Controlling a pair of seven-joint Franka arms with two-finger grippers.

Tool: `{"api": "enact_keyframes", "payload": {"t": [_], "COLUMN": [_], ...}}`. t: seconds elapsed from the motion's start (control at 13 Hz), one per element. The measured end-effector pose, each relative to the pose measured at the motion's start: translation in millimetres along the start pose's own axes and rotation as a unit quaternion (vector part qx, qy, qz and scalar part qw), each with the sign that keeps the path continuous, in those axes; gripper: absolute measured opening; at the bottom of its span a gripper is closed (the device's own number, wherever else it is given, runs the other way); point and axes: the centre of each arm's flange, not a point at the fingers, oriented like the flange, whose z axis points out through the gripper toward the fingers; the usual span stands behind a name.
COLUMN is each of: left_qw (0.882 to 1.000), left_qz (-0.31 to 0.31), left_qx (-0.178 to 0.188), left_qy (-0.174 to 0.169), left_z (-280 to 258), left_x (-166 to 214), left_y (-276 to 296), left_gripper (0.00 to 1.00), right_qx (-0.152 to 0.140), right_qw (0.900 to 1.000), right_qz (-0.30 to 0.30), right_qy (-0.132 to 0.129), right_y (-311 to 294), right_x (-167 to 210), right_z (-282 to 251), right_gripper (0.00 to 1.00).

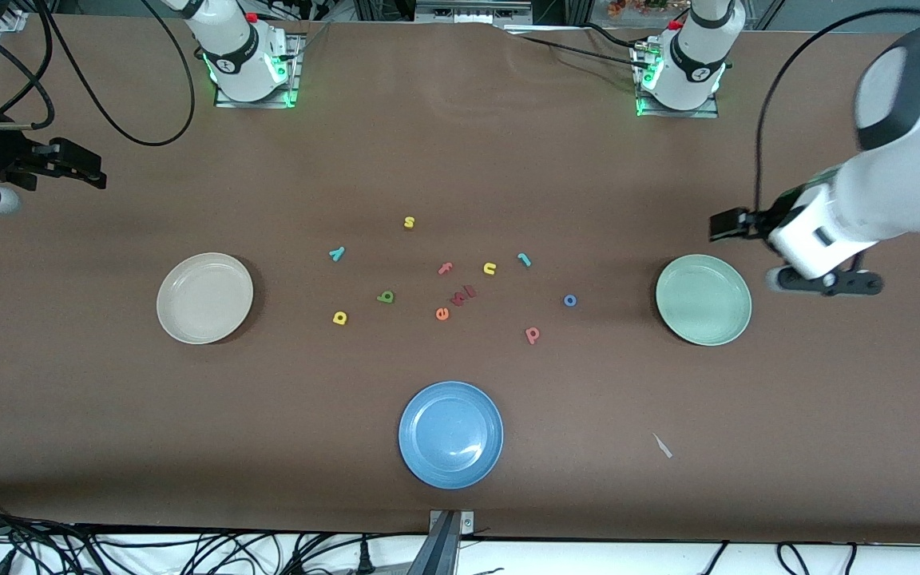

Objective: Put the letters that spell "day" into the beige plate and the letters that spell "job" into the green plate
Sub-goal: 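Reach the left gripper down to the blue o letter, then grasp the blue o with the left gripper while the right gripper approaches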

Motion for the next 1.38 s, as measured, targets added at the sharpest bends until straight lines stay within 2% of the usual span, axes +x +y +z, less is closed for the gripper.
{"api": "enact_keyframes", "payload": {"t": [0.31, 0.61, 0.77, 0.92, 1.0, 1.07, 1.38], "left_qw": [0.998, 0.996, 0.996, 0.995, 0.994, 0.994, 0.992], "left_qz": [-0.055, -0.087, -0.093, -0.099, -0.105, -0.112, -0.128], "left_qx": [-0.007, -0.010, -0.005, 0.003, 0.005, 0.003, -0.002], "left_qy": [0.015, 0.013, 0.003, -0.013, -0.015, -0.010, 0.010], "left_z": [68.3, 150.5, 191.7, 229.4, 248.0, 266.2, 322.2], "left_x": [43.0, 72.6, 76.5, 76.0, 75.0, 72.9, 57.1], "left_y": [46.5, 89.5, 109.8, 119.4, 121.3, 123.8, 129.2], "left_gripper": [1.00, 1.00, 1.00, 0.90, 0.90, 0.85, 0.85], "right_qx": [0.000, 0.001, 0.001, 0.001, 0.000, -0.001, -0.006], "right_qw": [1.000, 1.000, 1.000, 1.000, 1.000, 1.000, 0.999], "right_qz": [0.000, -0.001, -0.004, -0.011, -0.016, -0.023, -0.052], "right_qy": [-0.001, -0.001, -0.004, -0.007, -0.008, -0.010, -0.013], "right_y": [0.0, -1.0, -5.2, -12.7, -18.2, -26.3, -61.8], "right_x": [0.0, 0.4, 3.0, 8.8, 13.1, 17.6, 30.6], "right_z": [0.5, 1.3, 4.8, 11.8, 16.4, 22.1, 39.3], "right_gripper": [1.00, 1.00, 1.00, 1.00, 1.00, 1.00, 1.00]}}
